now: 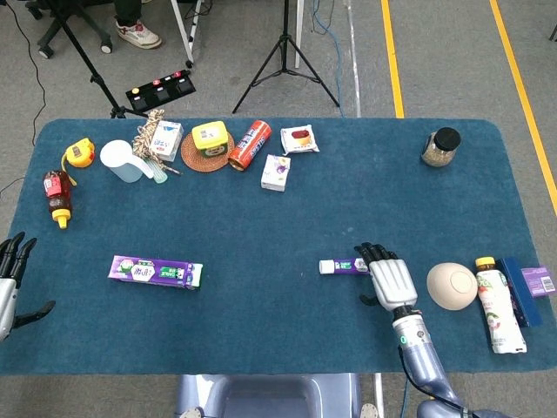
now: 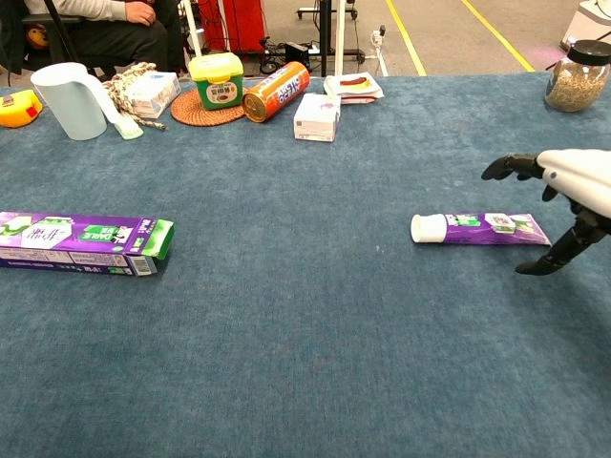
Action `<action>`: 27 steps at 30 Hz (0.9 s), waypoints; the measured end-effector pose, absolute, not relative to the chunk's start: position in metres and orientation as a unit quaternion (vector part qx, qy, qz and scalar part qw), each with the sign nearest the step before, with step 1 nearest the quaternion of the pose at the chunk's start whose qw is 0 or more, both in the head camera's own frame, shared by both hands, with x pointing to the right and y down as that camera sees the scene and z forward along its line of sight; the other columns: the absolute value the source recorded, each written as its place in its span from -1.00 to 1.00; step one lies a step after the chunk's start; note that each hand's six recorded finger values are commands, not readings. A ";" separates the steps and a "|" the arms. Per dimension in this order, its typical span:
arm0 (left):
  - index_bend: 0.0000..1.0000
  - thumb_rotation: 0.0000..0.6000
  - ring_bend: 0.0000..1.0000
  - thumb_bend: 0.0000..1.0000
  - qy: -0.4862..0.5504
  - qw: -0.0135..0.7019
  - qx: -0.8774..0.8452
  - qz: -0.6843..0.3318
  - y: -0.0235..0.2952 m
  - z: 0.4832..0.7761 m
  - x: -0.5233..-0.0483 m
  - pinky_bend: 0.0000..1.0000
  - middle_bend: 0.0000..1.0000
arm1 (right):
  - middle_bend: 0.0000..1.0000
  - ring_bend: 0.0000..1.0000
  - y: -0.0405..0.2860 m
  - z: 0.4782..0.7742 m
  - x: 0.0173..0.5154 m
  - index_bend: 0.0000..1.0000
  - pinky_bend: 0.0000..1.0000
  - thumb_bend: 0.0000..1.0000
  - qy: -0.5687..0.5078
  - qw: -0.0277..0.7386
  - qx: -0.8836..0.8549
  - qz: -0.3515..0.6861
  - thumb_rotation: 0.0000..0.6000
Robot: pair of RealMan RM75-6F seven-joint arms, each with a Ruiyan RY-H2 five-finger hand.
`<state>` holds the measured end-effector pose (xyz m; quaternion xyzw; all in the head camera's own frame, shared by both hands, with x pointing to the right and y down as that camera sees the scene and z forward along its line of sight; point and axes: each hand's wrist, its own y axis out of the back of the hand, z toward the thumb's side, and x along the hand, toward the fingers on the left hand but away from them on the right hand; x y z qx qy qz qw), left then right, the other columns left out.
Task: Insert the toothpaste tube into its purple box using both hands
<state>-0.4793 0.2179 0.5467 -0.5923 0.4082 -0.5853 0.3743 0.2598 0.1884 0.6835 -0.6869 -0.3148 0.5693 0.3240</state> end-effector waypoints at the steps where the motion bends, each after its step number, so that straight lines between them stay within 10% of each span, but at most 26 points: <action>1: -1.00 1.00 -1.00 -0.88 0.408 0.374 -0.592 -0.586 0.218 0.547 -0.479 -0.85 -1.00 | -0.63 -0.61 0.187 0.687 0.260 -0.66 -0.42 -1.00 -0.313 0.323 -0.685 0.573 1.00; 27: -1.00 1.00 -1.00 -0.88 0.411 0.369 -0.589 -0.590 0.217 0.548 -0.482 -0.85 -1.00 | -0.21 -0.23 0.170 0.707 0.242 -0.29 -0.13 -0.96 -0.317 0.348 -0.663 0.582 1.00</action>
